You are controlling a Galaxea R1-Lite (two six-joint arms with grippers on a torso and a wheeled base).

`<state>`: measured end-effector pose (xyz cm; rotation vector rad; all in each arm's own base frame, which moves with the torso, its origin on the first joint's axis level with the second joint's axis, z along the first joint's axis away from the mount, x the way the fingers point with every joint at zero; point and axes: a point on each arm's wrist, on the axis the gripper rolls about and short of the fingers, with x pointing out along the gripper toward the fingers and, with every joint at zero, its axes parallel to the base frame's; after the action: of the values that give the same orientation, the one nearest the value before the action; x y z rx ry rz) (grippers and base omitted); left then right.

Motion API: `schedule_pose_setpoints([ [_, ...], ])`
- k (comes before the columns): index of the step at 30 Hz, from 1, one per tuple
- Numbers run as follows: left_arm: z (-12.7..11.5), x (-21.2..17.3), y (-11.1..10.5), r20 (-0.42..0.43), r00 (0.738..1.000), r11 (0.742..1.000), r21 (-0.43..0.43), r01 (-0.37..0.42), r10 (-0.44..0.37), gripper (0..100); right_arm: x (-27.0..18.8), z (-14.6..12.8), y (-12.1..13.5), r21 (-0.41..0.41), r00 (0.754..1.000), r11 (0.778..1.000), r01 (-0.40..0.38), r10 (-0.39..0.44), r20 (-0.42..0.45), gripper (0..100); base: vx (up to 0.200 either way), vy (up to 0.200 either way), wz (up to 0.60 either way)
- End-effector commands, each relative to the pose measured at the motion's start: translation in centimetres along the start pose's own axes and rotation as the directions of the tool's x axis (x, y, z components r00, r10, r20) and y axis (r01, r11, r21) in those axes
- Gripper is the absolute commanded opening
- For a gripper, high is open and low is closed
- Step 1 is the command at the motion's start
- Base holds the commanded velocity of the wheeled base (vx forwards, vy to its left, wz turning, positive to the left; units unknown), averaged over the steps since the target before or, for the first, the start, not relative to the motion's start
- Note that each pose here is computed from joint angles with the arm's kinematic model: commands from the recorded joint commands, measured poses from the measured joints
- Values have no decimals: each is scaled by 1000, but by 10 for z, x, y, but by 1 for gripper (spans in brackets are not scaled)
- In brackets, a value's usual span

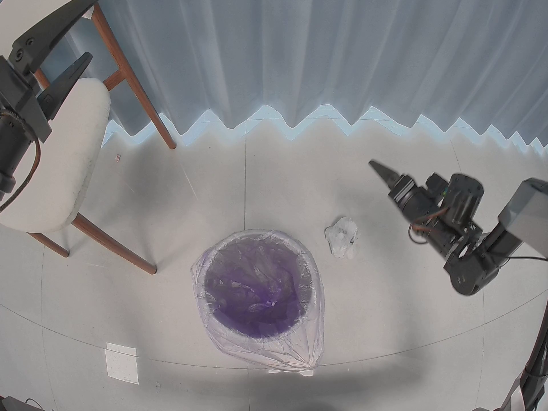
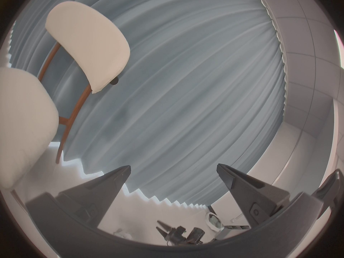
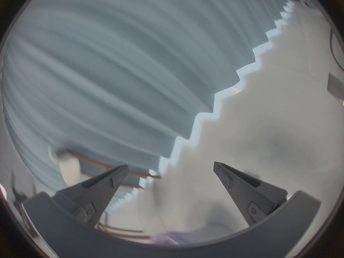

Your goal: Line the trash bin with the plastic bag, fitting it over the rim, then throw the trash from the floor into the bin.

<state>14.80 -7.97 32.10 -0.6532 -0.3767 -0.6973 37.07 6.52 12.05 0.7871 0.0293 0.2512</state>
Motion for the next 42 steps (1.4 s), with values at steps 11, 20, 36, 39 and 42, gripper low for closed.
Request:
schedule_pose_setpoints([
  [11,3,-1,1,-41,997,986,-155,56,-63,100,-15,87,12,-60,991,989,-133,135,27,100,0,0,0],
  [20,-4,-7,3,-79,994,992,-113,63,-72,100,-5,64,-11,-239,996,968,-78,68,-51,100,0,0,0],
  [36,1,-23,12,-188,966,984,-4,179,-177,100,19,-50,-94,-491,849,859,144,-363,-385,100,0,-50,0],
  [39,4,-25,14,-197,963,982,-9,188,-186,100,32,-61,-96,-517,854,837,177,-392,-342,100,0,-200,0],
  [42,6,-26,16,-202,961,982,-25,186,-187,100,44,-66,-101,-530,860,823,204,-410,-306,100,0,-200,0],
])
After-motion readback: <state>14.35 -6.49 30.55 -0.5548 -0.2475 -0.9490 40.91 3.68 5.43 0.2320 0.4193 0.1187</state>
